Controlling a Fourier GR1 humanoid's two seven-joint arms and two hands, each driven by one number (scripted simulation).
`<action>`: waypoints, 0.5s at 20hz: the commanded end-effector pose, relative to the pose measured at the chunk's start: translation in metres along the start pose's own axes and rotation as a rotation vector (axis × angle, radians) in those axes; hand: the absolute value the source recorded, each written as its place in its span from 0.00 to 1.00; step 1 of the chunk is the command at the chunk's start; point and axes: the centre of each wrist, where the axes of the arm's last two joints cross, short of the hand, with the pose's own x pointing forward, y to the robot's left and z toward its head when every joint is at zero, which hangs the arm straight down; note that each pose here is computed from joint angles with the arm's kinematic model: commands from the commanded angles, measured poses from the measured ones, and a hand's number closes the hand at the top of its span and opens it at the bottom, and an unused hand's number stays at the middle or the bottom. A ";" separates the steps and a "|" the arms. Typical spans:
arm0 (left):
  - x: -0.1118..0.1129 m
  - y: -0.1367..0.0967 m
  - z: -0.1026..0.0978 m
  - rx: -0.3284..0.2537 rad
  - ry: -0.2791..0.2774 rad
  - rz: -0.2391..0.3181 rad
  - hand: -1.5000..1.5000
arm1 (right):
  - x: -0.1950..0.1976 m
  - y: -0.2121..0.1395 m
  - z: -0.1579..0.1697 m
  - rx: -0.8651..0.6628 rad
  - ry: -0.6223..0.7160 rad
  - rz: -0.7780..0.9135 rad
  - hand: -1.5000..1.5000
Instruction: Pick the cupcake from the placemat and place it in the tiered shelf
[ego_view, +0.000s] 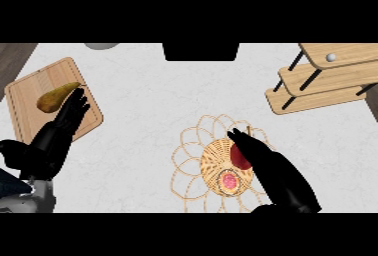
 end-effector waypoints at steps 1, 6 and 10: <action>0.000 -0.010 -0.015 -0.002 0.006 0.000 0.50 | -0.004 0.009 0.002 0.036 0.018 0.023 0.00; 0.001 0.001 0.011 -0.005 0.005 0.009 0.50 | 0.014 0.030 -0.033 0.153 0.082 0.072 0.00; 0.002 0.009 -0.002 0.012 0.016 0.000 0.50 | 0.025 0.036 -0.013 0.175 0.131 0.110 0.00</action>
